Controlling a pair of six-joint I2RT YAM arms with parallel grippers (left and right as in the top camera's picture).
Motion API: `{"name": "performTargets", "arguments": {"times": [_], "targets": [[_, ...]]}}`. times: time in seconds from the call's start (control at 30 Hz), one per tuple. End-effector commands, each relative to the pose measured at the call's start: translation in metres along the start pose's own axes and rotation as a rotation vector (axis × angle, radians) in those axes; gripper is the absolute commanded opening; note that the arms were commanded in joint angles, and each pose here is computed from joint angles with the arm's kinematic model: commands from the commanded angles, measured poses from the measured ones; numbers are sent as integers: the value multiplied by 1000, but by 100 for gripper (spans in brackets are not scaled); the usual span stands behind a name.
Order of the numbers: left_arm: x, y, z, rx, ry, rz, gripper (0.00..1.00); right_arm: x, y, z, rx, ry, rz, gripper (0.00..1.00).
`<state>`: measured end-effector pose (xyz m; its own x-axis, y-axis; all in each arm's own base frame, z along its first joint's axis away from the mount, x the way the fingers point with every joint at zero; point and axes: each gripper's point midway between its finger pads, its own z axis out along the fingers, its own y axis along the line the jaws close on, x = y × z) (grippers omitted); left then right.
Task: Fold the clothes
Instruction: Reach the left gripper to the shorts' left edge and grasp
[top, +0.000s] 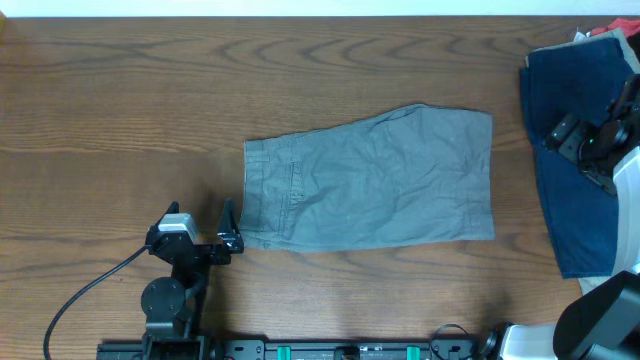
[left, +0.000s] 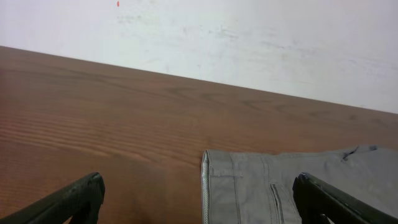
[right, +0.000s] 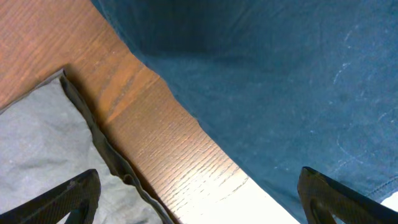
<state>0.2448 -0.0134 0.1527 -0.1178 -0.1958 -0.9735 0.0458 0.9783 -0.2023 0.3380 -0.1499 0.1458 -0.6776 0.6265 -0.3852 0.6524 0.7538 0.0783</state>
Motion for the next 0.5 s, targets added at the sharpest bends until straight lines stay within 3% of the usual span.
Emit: {"name": "performTargets", "arguments": {"times": [0.0, 0.2, 0.37, 0.47], "targets": [[16, 0, 1, 7, 51, 3, 98, -5, -4, -3, 7, -13, 10, 99], [16, -2, 1, 18, 50, -11, 98, -5, -4, -3, 7, -13, 10, 99], [24, -66, -13, 373, 190, -411, 98, -5, -4, -3, 7, -13, 10, 99], [28, -80, -21, 449, 257, -508, 98, -5, -4, -3, 7, -13, 10, 99]]}}
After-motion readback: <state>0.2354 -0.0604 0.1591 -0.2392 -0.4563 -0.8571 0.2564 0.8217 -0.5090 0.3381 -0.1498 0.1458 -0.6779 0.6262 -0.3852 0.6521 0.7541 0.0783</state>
